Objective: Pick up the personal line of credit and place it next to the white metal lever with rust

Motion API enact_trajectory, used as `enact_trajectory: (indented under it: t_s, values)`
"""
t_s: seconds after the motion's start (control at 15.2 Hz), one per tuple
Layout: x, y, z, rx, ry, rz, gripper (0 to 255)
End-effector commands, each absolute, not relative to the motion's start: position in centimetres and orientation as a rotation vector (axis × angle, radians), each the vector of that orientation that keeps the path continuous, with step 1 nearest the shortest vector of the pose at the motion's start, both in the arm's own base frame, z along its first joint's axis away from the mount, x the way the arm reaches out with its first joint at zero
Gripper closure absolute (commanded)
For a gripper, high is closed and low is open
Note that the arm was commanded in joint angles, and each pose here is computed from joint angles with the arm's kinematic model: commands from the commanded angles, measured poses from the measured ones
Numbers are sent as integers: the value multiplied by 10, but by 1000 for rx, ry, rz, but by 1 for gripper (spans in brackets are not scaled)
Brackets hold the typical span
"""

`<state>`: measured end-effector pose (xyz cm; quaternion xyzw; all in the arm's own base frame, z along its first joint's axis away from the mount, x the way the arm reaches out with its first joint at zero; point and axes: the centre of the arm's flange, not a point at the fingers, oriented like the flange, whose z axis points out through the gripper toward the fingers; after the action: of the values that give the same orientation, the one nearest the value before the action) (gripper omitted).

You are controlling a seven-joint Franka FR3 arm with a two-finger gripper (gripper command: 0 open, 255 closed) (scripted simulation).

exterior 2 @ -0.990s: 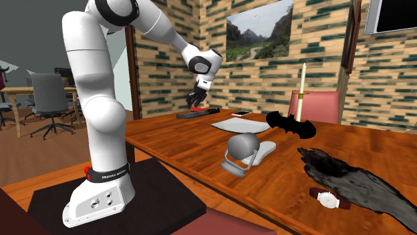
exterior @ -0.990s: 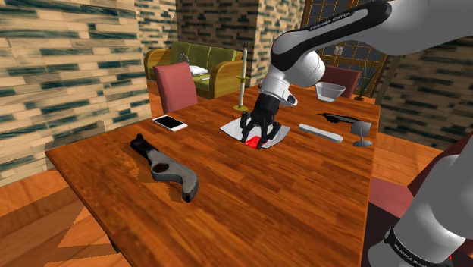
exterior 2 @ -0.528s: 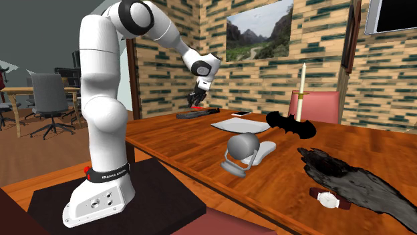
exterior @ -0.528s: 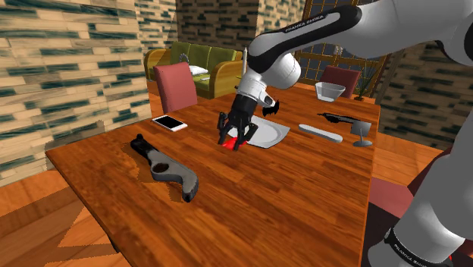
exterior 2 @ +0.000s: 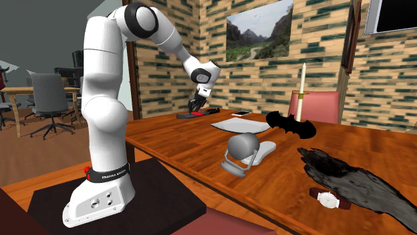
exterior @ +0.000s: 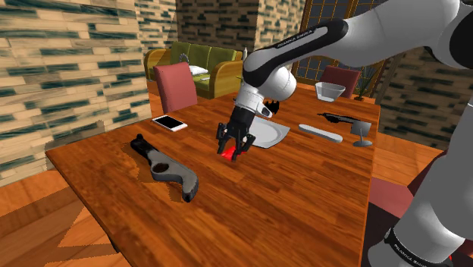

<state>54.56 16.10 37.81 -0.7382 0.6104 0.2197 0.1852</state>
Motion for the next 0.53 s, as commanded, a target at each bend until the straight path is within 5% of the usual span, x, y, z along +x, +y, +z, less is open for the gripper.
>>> enact_trajectory:
  t_s: [0.0, 0.46]
  values:
    - [545, 161, 367, -2080, 1720, 618, 255]
    - [545, 161, 330, -2080, 1720, 618, 255]
